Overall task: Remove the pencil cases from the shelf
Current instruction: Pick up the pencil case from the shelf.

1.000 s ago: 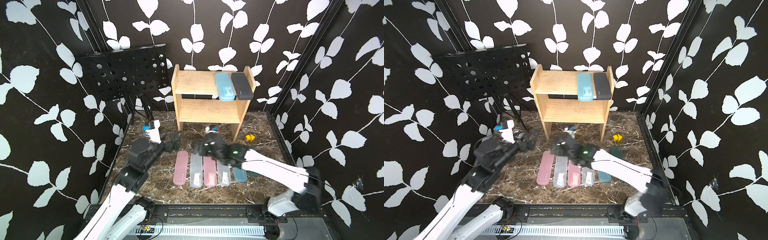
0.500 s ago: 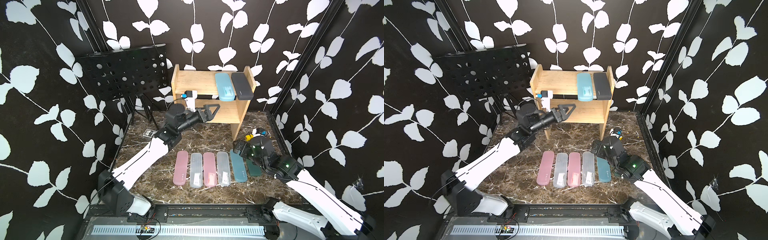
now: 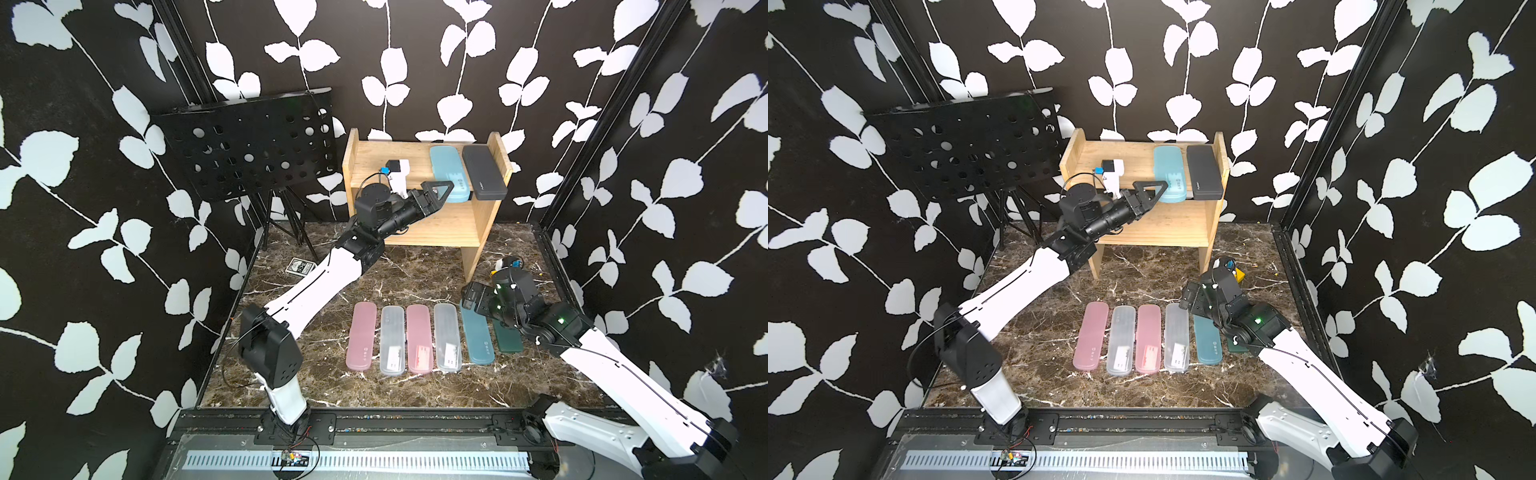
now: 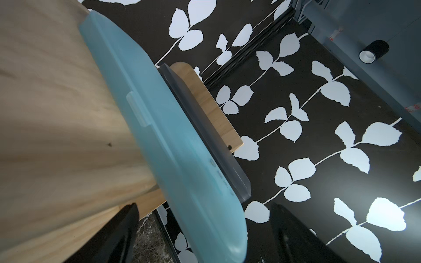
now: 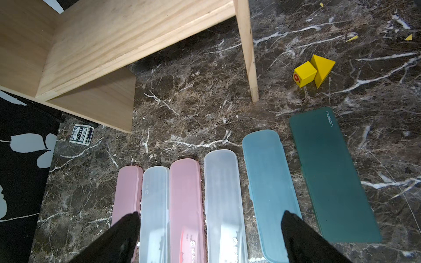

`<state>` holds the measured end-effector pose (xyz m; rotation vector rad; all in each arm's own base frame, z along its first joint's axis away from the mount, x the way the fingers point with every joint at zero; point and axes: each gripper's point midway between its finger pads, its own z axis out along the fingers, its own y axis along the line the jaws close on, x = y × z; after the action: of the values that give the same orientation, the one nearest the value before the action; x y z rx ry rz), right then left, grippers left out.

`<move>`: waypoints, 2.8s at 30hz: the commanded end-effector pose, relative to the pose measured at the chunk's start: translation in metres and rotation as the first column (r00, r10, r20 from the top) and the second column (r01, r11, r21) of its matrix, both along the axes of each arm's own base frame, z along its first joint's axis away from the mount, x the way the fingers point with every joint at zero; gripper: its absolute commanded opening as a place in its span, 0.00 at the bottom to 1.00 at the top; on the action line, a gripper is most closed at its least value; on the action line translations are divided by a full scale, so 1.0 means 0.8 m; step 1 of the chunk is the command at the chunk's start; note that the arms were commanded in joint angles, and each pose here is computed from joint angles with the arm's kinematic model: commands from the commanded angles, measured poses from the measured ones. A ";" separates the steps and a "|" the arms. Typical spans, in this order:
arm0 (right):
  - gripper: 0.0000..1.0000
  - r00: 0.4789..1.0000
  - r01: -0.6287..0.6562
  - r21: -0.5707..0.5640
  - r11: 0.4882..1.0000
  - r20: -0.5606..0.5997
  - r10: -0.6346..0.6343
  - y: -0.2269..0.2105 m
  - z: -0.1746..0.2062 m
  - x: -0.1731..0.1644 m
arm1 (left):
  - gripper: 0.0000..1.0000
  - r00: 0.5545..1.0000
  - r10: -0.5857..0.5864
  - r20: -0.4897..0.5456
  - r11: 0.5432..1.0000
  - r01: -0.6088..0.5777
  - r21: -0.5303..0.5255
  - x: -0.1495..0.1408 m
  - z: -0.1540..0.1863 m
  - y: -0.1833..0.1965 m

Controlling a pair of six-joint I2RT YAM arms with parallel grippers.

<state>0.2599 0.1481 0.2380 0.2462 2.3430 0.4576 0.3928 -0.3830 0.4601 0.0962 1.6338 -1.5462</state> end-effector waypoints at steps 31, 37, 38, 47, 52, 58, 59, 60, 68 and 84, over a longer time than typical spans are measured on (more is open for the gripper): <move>0.99 0.998 -0.059 0.076 0.995 0.016 0.058 0.017 0.018 0.003 | 0.00 0.991 0.071 0.115 0.997 -0.068 -0.033 -0.025 0.019 0.034; 0.99 0.987 -0.133 0.107 0.985 0.102 0.123 0.039 0.051 -0.005 | 0.00 0.948 0.100 0.301 0.994 -0.106 0.006 -0.069 0.022 0.069; 1.00 0.980 -0.162 0.115 0.980 0.138 0.146 0.048 0.063 -0.008 | 0.00 0.938 0.093 0.335 0.994 -0.106 0.021 -0.080 0.017 0.075; 0.99 0.845 -0.431 0.176 0.885 0.423 0.328 0.160 0.192 -0.033 | 0.00 0.816 0.052 0.576 0.959 -0.203 0.200 -0.188 -0.045 0.153; 0.99 0.777 -0.517 0.184 0.836 0.512 0.367 0.219 0.245 -0.035 | 0.00 0.808 0.068 0.586 0.914 -0.286 0.288 -0.220 -0.072 0.196; 0.99 0.725 -0.583 0.204 0.786 0.567 0.391 0.279 0.275 -0.037 | 0.00 0.812 0.094 0.577 0.889 -0.329 0.319 -0.237 -0.092 0.223; 0.99 0.719 -0.593 0.204 0.779 0.570 0.398 0.288 0.277 -0.038 | 0.00 0.814 0.094 0.573 0.889 -0.328 0.319 -0.239 -0.095 0.224; 1.00 0.715 -0.599 0.201 0.775 0.570 0.405 0.296 0.277 -0.037 | 0.00 0.816 0.095 0.570 0.889 -0.327 0.321 -0.240 -0.097 0.225; 1.00 0.695 -0.624 0.193 0.757 0.579 0.425 0.329 0.285 -0.034 | 0.00 0.817 0.097 0.568 0.886 -0.331 0.325 -0.246 -0.102 0.231; 0.62 0.731 -0.574 0.165 0.802 0.546 0.410 0.331 0.257 -0.017 | 0.00 0.823 0.122 0.555 0.879 -0.349 0.325 -0.250 -0.109 0.241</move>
<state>0.2432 0.4176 0.4248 -0.3771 1.8535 1.0470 0.1956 -0.1917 0.3687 0.4794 1.4525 -0.8531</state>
